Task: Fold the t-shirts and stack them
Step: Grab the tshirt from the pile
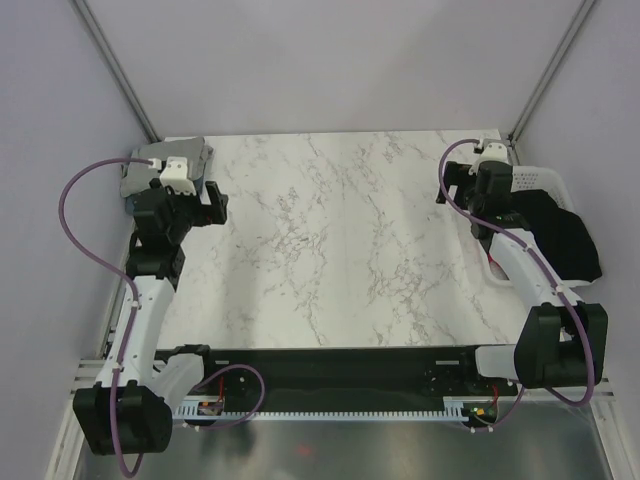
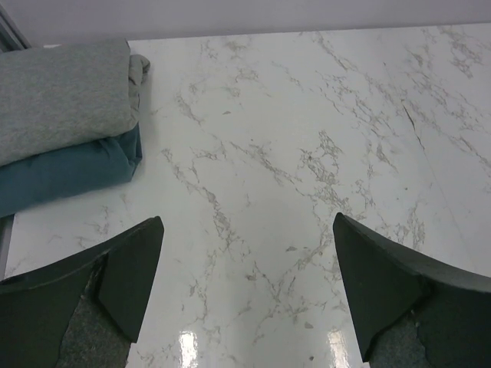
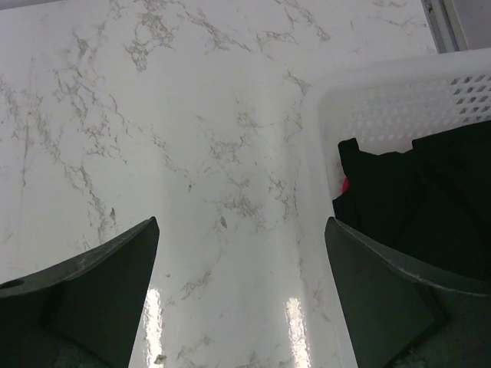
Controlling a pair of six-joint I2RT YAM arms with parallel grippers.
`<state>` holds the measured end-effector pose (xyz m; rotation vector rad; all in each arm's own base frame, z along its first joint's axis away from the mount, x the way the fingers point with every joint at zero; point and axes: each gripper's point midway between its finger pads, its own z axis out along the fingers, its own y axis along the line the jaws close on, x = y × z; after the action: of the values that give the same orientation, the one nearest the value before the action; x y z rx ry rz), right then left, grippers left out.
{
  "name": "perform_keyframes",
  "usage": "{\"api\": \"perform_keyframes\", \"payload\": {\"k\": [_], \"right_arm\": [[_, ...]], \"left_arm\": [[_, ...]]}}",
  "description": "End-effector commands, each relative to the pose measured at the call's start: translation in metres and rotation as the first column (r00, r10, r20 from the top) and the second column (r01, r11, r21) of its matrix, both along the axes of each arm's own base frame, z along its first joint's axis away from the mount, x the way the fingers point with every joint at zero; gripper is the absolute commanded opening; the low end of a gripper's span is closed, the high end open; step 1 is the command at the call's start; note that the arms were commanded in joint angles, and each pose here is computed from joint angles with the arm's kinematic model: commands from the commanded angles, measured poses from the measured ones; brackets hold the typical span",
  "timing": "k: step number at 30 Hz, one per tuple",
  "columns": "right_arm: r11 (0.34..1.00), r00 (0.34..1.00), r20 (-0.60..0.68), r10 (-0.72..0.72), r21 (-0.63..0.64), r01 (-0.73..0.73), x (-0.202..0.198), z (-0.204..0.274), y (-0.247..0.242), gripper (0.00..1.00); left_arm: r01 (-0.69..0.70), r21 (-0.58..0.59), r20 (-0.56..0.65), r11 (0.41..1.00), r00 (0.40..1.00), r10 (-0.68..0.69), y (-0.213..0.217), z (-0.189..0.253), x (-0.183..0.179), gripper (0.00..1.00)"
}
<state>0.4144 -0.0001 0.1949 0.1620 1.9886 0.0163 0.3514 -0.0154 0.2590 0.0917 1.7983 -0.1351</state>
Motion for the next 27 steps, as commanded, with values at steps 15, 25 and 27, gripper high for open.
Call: {"api": "perform_keyframes", "payload": {"k": [15, 25, 27], "right_arm": [[0.950, 0.985, 0.070, -0.159, -0.259, 0.172, 0.006, 0.039, -0.056, 0.98], [0.870, 0.871, -0.077, -0.485, -0.148, 0.471, 0.025, -0.014, -0.155, 0.98], [0.852, 0.837, -0.170, -0.520, -0.172, 0.494, 0.025, -0.047, -0.172, 0.98]], "left_arm": [[0.103, 0.139, -0.198, 0.985, 0.977, -0.074, 0.004, -0.058, 0.009, 0.93], [0.117, 0.176, -0.312, 0.977, 0.948, -0.058, 0.010, -0.096, 0.003, 0.92], [0.114, 0.171, -0.318, 0.979, 0.946, -0.055, 0.010, -0.098, 0.003, 0.92]]}}
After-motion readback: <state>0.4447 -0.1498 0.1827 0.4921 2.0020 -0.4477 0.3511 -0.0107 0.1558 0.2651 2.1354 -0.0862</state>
